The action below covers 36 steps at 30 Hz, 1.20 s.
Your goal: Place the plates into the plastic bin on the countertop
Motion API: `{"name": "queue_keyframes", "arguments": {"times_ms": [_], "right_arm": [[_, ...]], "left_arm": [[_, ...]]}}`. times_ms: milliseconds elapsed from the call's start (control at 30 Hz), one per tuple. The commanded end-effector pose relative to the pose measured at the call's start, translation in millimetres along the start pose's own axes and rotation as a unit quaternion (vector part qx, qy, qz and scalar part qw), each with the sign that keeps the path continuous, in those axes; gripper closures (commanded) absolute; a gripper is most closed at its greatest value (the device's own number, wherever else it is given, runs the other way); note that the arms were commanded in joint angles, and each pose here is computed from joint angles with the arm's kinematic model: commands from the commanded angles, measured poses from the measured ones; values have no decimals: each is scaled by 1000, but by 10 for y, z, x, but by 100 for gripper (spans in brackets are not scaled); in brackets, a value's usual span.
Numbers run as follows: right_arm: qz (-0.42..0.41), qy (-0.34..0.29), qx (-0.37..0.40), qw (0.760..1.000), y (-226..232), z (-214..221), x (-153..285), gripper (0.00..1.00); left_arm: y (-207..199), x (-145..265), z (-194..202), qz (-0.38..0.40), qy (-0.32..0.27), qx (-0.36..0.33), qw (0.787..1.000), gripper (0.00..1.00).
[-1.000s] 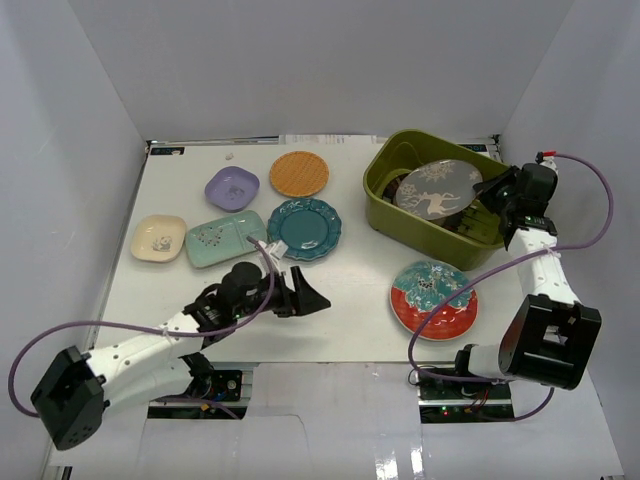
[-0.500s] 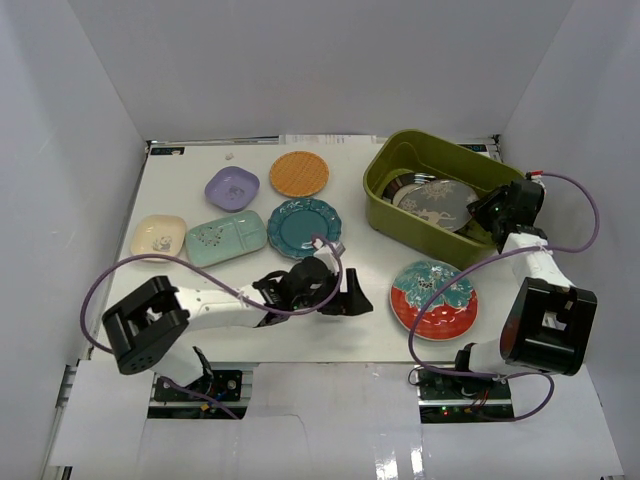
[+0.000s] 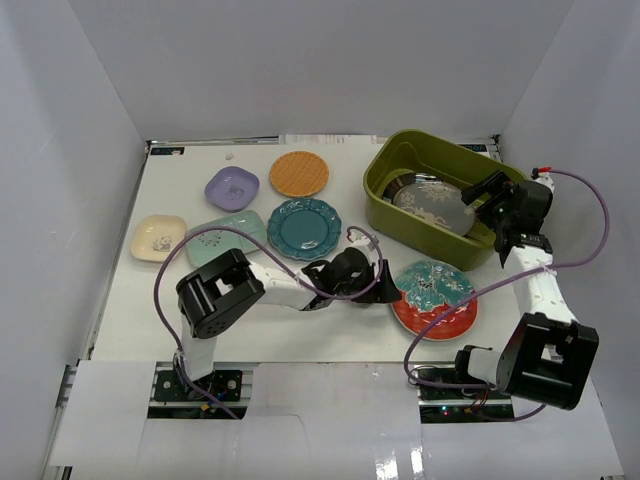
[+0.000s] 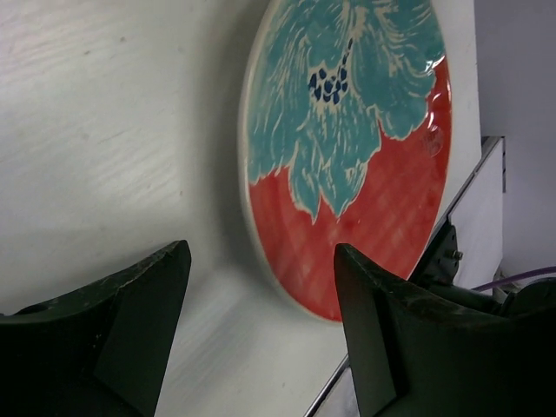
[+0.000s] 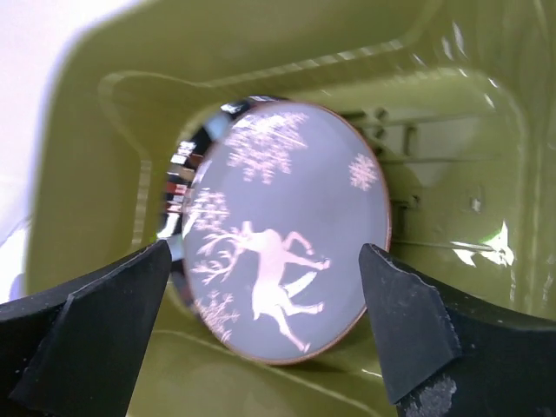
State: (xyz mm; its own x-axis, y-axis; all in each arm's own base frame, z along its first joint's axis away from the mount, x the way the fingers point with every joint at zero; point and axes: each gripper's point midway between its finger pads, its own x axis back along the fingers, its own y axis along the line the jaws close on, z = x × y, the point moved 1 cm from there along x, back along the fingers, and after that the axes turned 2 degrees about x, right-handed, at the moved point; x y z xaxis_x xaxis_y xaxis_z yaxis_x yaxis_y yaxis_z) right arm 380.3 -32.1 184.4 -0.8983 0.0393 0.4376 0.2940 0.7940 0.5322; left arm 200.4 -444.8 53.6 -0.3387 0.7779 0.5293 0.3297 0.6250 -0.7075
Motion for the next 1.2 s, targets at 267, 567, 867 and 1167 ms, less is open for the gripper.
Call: {"name": "queue_keyframes", "arguments": {"times_ms": [267,567,867,1167], "right_arm": [[-149,-7,-11,989,536,204,559,4],[-249,45,19,967,735,950,1120,1],[-324,145,100,930,834,1607,1626,4],[-299,239,122,916,522,2167,1565,7]], "left_arm": [[167,-398,143,-20,23,13,999,47],[376,-63,176,-32,3,45,998,100],[458,1099,-1,-6,-74,77,994,100],[331,2146,-400,84,-193,119,970,100]]}}
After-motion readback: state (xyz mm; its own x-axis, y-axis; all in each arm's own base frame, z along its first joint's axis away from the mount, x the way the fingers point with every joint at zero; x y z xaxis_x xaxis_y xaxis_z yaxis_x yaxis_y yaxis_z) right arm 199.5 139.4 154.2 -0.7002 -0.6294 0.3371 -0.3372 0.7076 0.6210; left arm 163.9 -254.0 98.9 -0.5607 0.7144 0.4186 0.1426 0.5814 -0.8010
